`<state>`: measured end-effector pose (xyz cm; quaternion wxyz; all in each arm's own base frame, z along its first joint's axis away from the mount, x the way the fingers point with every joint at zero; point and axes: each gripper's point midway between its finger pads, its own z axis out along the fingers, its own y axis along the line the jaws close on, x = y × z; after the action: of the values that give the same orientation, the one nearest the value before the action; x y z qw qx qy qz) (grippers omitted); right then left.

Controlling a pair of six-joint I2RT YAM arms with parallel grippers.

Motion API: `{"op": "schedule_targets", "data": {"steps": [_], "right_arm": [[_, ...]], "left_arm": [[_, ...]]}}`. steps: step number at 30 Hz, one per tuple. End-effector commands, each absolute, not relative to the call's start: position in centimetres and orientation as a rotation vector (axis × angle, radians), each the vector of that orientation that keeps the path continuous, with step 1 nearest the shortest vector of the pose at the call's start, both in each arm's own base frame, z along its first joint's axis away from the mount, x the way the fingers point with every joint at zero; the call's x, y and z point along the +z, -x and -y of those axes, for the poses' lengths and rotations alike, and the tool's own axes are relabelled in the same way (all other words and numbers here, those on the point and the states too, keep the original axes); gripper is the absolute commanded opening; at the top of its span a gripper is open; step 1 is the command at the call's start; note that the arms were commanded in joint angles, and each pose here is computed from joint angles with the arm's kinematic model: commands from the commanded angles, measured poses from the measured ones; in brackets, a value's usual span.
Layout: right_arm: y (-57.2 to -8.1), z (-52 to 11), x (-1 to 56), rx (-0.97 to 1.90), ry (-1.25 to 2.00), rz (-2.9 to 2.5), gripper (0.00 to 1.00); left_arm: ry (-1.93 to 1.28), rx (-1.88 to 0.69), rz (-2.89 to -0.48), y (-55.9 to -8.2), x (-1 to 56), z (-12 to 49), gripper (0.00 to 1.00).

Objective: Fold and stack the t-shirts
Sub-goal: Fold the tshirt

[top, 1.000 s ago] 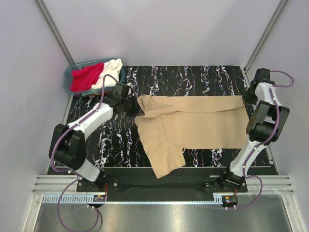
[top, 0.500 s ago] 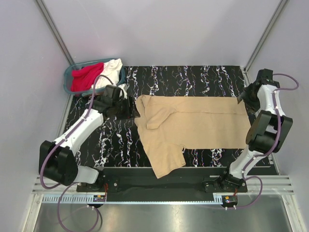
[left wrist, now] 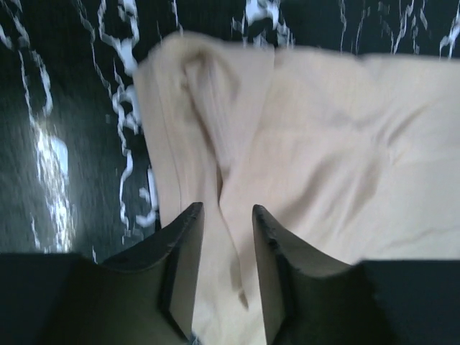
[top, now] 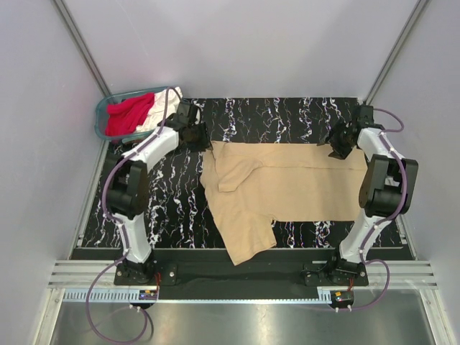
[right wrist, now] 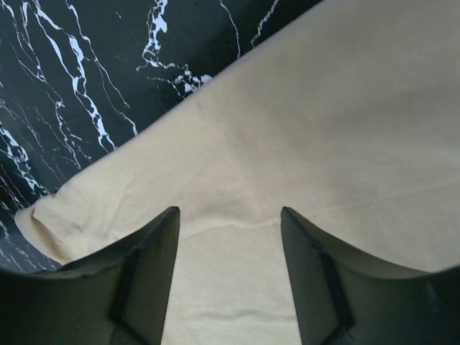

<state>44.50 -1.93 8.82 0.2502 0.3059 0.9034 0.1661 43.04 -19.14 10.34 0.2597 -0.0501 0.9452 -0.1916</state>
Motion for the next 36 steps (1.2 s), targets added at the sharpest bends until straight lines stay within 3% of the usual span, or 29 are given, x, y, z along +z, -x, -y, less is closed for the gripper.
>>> {"op": "schedule_targets", "data": {"steps": [1, 2, 8, 10, 11, 20, 28, 36], "right_arm": [[-48.0, 1.3, 9.6, 0.579, -0.814, -2.374, 0.65], [-48.4, 1.0, 9.6, 0.6, -0.806, -2.374, 0.6], [-48.8, 1.7, 8.9, 0.567, -0.777, -2.385, 0.59], [-48.6, 2.1, 8.8, 0.562, -0.788, -2.383, 0.6], [-48.7, 2.5, 8.7, 0.558, -0.799, -2.379, 0.59], [-49.3, 5.1, 9.0, 0.59, -0.881, -2.336, 0.59], [-49.1, 5.2, 8.3, 0.597, -0.893, -2.347, 0.59], [-49.0, 5.7, 8.6, 0.58, -0.895, -2.337, 0.59]], "left_arm": [[0.233, -0.488, -2.439, -48.0, 12.1, 19.4, 0.37], [0.268, -0.514, -2.42, -48.9, 12.6, 19.9, 0.37], [0.443, -0.599, -2.435, -51.3, 10.4, 21.3, 0.41], [0.464, -0.612, -2.44, -52.0, 9.7, 21.6, 0.38], [0.471, -0.615, -2.429, -52.4, 10.0, 21.8, 0.3], [0.608, -0.512, -2.461, -52.1, 7.6, 20.4, 0.25], [0.639, -0.468, -2.48, -51.6, 6.5, 19.8, 0.32], [0.629, -0.464, -2.499, -51.9, 5.4, 19.8, 0.29]]}}
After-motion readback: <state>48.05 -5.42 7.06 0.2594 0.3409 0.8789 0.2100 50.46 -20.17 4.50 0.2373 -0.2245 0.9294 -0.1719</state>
